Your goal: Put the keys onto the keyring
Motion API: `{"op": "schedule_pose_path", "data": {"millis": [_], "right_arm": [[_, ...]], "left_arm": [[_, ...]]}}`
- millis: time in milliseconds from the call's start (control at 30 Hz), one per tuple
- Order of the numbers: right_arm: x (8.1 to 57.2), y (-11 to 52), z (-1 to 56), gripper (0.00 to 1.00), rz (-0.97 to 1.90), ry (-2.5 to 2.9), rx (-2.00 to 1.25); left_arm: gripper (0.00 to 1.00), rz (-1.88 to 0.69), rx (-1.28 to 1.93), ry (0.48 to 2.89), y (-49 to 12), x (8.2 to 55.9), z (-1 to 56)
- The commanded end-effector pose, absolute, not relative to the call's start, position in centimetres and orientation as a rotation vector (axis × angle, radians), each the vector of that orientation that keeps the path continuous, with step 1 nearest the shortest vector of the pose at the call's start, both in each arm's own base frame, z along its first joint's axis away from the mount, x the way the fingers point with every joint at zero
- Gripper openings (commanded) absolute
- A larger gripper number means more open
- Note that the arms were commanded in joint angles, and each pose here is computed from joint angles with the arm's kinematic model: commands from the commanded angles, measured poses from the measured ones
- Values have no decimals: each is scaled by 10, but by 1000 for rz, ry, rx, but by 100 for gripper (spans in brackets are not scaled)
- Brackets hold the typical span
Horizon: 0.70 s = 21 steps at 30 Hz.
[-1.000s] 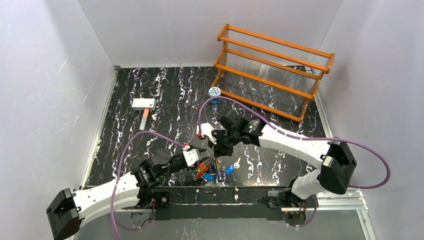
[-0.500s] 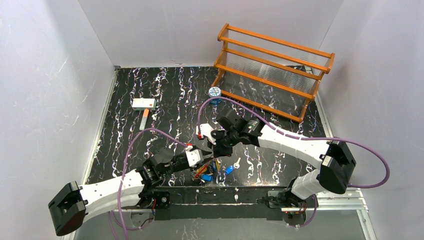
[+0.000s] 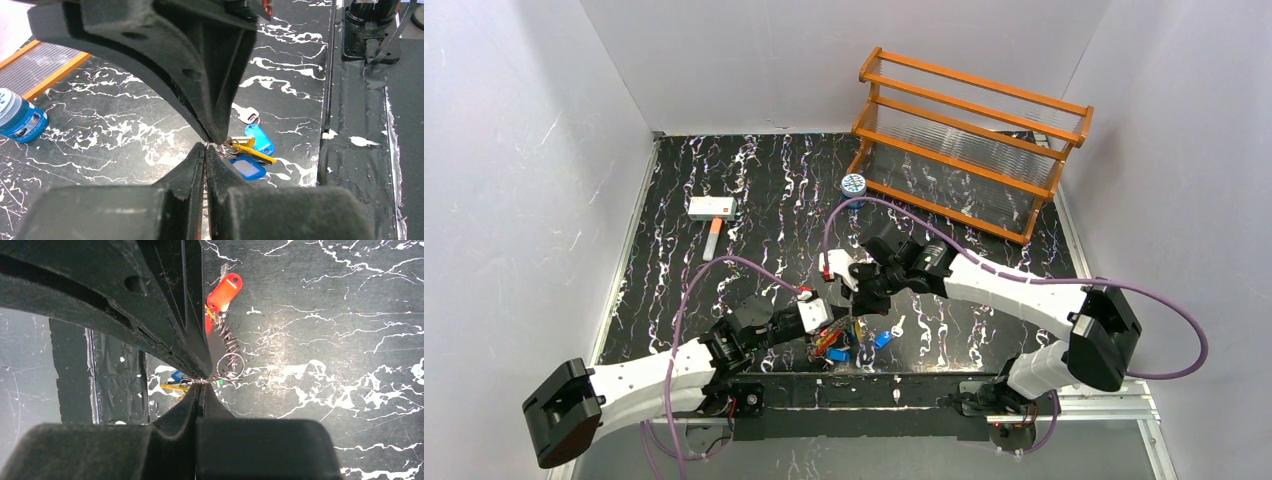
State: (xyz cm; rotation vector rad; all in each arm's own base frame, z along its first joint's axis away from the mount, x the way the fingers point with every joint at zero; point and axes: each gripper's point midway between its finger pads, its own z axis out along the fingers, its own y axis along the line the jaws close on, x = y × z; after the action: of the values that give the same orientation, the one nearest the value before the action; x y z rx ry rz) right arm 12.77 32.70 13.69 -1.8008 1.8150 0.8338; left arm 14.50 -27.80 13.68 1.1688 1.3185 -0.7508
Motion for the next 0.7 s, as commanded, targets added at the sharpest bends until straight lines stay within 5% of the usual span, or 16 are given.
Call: {"op": "schedule_pose_path", "data": {"millis": [0,100,200,367,667], "right_arm": [[135,345,174,13,877,1648,-1691],[143,343,178,44,882,1655,-1598],[153,340,186,58,886,1629,-1492],[146,335,198,56,975,1536,-1419],[126,350,217,34,1177,1380,-1386]], "left_arm": [[0,-762,1158,1340,-278,144,137],[0,-786,1065,1329,-274,146,145],[0,-833,917,1285,-266,147,160],[0,-910,744,1211,-255,145,182],[0,-964,640,1114,-242,138,196]]}}
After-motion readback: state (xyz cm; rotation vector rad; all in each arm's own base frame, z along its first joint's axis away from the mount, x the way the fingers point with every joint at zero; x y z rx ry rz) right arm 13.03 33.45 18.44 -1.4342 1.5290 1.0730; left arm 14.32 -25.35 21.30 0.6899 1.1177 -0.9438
